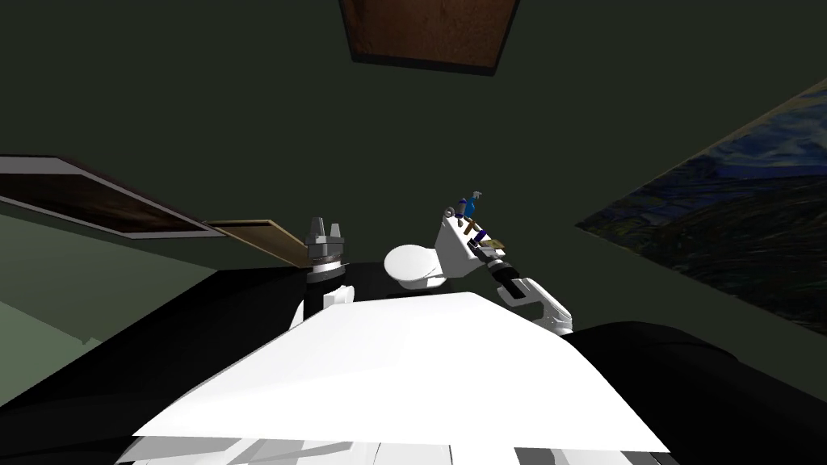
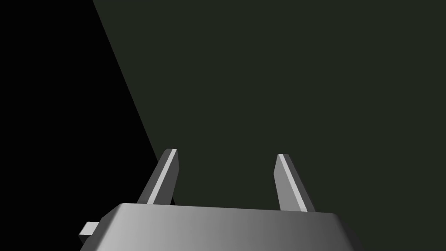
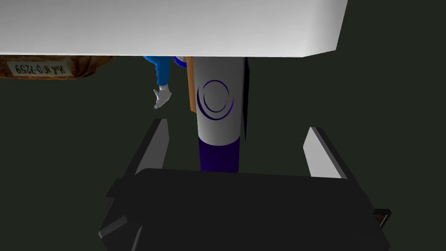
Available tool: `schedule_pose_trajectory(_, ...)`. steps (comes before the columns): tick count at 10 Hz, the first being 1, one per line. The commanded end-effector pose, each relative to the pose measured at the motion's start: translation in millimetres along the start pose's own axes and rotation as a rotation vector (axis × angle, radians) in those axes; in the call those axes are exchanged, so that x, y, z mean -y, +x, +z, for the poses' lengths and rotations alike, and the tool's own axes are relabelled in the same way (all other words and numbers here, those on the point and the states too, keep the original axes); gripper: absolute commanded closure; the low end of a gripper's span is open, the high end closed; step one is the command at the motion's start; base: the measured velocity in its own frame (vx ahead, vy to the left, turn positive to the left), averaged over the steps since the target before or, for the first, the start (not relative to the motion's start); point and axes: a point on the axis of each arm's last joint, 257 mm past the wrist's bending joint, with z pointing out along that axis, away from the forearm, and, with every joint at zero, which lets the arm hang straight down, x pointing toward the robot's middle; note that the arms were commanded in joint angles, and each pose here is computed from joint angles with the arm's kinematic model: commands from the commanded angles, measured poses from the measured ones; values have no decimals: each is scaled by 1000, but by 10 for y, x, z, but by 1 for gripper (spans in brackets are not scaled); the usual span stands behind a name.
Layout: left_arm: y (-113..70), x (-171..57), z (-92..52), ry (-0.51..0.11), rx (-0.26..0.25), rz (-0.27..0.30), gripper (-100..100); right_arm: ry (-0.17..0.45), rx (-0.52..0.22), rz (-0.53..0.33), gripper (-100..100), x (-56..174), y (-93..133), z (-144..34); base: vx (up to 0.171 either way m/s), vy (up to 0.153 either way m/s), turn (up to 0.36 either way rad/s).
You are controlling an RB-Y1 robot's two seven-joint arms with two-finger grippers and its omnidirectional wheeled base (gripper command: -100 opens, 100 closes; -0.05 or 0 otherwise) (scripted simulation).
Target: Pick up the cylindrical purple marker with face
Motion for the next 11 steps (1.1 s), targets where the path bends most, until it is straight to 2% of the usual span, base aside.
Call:
schedule_pose_trajectory(1, 0, 0, 0, 0, 0, 0, 0, -17, 6, 10, -100, -39, 44, 124, -118, 18, 19)
schedule_pose_trajectory(2, 0, 0, 0, 0, 0, 0, 0, -8, 11, 11, -100, 18, 40, 200, -57, 8, -5)
schedule_pose_trajectory(4, 0, -1, 0, 0, 0, 0, 0, 14, -9, 13, -100, 130, 146, 201, 0, 3, -1)
schedule_pose_trajectory(5, 0, -1, -1, 0, 0, 0, 0, -48, -1, 29, -100, -89, 170, 329, -71, 24, 30)
schedule_pose_trajectory(8, 0, 0, 0, 0, 0, 0, 0, -23, 11, 31, -100, 52, 145, 531, -61, 11, 3)
schedule_pose_trajectory(9, 0, -1, 0, 0, 0, 0, 0, 1, -15, 34, -100, 168, 278, 505, 6, -9, 5)
schedule_pose_trajectory(10, 0, -1, -1, 0, 0, 0, 0, -60, -7, 43, -100, -50, 288, 624, -79, 16, 27)
schedule_pose_trajectory(11, 0, 0, 0, 0, 0, 0, 0, -50, -5, 43, -100, 4, 283, 692, -100, 20, 18)
